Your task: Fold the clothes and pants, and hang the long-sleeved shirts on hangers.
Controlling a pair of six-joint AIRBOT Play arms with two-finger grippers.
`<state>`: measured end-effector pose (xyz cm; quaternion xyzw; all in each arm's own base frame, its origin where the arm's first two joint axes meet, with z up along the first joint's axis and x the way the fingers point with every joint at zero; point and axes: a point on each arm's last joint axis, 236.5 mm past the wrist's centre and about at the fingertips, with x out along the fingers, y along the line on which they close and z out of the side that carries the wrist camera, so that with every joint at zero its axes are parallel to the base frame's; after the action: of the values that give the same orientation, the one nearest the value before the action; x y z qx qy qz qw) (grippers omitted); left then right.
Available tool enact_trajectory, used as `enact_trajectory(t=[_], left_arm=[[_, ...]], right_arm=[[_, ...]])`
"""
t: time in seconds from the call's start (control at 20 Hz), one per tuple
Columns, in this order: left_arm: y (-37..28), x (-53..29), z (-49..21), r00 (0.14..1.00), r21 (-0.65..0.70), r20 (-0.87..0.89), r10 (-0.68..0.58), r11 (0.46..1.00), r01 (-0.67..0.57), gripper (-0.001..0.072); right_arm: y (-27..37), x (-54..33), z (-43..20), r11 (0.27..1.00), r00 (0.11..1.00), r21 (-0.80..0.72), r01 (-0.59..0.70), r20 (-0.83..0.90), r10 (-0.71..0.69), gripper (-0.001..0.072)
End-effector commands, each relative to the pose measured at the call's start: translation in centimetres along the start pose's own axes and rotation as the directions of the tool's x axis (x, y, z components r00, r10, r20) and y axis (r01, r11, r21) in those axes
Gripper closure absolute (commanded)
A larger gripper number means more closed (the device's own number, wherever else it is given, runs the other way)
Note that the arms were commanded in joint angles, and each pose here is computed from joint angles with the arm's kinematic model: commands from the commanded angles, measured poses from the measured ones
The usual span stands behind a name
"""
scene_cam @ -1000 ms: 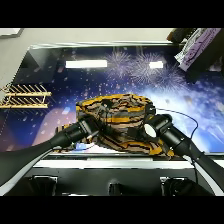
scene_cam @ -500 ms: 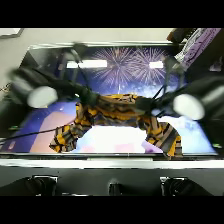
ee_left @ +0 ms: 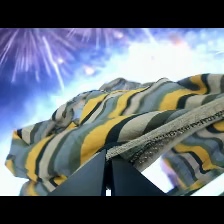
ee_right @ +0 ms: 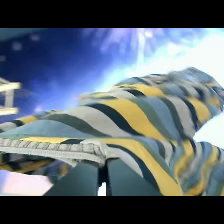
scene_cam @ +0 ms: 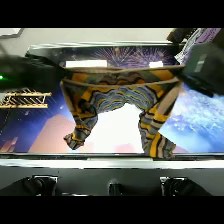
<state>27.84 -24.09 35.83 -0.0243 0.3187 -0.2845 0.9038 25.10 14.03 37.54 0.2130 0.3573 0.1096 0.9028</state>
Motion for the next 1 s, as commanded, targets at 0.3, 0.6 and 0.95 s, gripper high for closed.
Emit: enact_trajectory(t=[0.3, 0.6, 0.95], left_arm=[[-0.4, 0.4, -1.7, 0.998, -0.096, -0.066, -0.018, 0.995, 0.012, 0.0688], [2.0, 11.9, -9.6, 0.926, -0.083, -0.369, 0.075, 0.99, -0.114, 0.0689], [6.9, 20.3, -20.0, 0.85, -0.177, -0.526, 0.043, 0.971, -0.159, 0.0688]], right_arm=[[-0.9, 0.6, -1.8, 0.998, 0.993, -0.032, 0.061, -0.099, -0.063, 0.0686], [-7.1, 11.7, -6.7, 0.882, 0.874, -0.37, 0.291, -0.272, -0.402, 0.0687], [-10.0, 20.9, -17.0, 0.918, 0.79, -0.203, 0.342, -0.466, -0.397, 0.0687]])
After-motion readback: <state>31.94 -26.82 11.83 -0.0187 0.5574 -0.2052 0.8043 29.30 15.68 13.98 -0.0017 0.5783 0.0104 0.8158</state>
